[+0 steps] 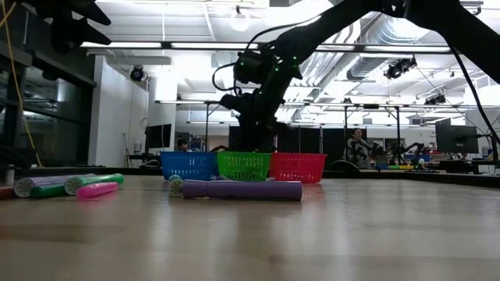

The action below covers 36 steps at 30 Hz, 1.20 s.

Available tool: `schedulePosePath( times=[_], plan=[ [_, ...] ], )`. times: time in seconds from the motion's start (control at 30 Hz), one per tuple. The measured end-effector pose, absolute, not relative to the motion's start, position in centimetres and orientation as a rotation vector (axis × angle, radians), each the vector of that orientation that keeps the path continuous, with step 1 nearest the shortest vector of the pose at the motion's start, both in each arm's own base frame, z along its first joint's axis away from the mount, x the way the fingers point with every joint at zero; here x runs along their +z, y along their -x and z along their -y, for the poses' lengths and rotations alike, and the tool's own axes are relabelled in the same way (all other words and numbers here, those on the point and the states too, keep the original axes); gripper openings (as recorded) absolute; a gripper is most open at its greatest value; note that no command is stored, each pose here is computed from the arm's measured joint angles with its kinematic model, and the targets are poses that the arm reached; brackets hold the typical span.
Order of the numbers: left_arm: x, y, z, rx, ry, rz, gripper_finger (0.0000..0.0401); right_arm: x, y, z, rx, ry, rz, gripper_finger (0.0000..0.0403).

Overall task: Pick & Place Markers
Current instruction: Put the purple highlighter into the blue bin

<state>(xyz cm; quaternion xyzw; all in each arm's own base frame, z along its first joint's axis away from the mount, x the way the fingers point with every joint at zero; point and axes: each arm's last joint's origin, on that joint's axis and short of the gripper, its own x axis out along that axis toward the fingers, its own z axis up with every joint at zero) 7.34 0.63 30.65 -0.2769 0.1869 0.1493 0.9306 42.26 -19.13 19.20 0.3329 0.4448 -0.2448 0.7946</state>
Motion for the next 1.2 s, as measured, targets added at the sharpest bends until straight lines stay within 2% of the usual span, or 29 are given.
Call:
schedulePosePath(
  times=[0.27, 0.6, 0.93, 1.2],
  plan=[
    [30.7, -7.3, -0.6, 0.305, 0.567, -0.383, 0.0181, 19.8, -42.1, 19.1, -0.475, -0.798, -0.94, 0.0077],
    [30.6, -7.3, -0.6, 0.304, 0.566, -0.394, 0.0181, 23.3, -42.3, 17.1, -0.36, -0.709, -0.866, 0.0078],
    [30.5, -7.3, -0.6, 0.293, 0.542, -0.401, 0.0181, 26.6, -42.6, 13.0, -0.251, -0.648, -0.823, 0.0078],
    [30.5, -7.3, -0.5, 0.27, 0.521, -0.414, 0.0181, 27.9, -42.9, 7.5, -0.064, -0.568, -0.871, 0.0078]
  ],
)
